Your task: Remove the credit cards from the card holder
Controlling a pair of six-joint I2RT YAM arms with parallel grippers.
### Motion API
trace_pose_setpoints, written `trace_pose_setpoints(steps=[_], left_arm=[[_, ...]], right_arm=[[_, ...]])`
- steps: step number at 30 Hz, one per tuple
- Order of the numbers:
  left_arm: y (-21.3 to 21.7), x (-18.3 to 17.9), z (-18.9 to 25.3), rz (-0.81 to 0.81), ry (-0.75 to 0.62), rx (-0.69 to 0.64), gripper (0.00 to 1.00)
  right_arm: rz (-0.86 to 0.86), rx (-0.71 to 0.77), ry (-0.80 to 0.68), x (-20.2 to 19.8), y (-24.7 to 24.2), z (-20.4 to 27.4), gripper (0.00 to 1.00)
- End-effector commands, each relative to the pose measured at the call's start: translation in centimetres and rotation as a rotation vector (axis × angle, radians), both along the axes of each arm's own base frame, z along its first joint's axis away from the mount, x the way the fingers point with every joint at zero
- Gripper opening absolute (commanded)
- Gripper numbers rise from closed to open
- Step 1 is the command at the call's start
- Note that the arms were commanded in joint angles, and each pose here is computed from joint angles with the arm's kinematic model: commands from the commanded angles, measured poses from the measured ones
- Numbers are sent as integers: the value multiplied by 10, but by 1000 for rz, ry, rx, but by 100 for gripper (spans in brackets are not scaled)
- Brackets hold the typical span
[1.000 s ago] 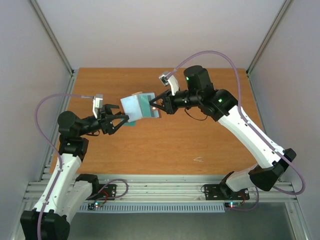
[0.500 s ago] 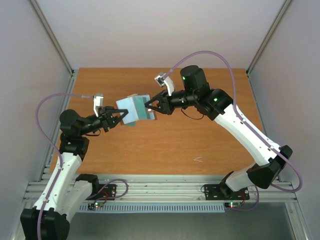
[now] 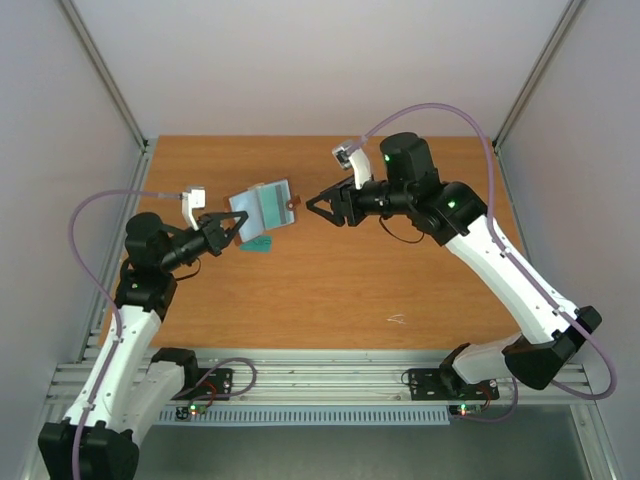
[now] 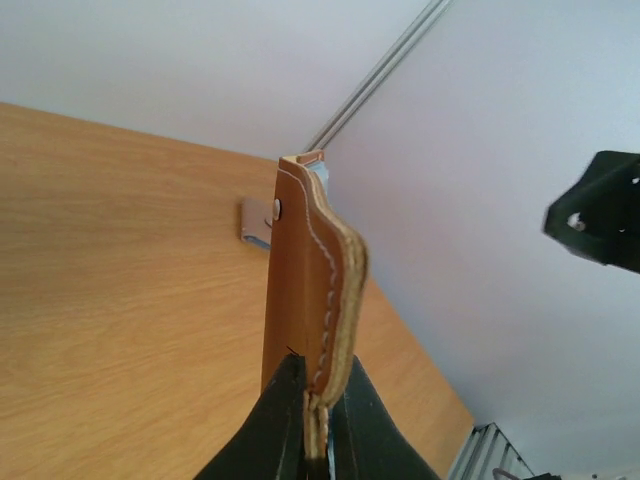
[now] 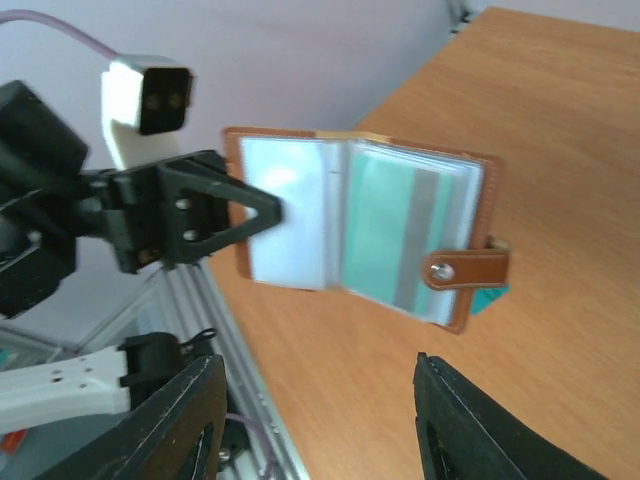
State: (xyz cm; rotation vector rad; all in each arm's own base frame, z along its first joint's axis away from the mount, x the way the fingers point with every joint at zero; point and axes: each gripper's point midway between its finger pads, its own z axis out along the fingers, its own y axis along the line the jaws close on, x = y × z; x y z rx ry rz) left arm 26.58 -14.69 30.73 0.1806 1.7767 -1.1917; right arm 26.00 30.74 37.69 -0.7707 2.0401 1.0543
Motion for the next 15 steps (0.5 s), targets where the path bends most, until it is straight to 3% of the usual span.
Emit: trace_pose_setpoints(steps=[1,3,7,15], left_arm=[[0,-9,17,-12,-136,89,0],[-7,-19,30,-75,-222,85,0],[-14,-37,49,-146,-357,107,0],[-16,-44,58,-178,-371,57,0]], right_arm=[[217,130,47,-35,18,20,52],[333,210,107,-45,32,26,51],[304,247,92,-30,40,28,51],[253,220,129,-17,43,14,43]])
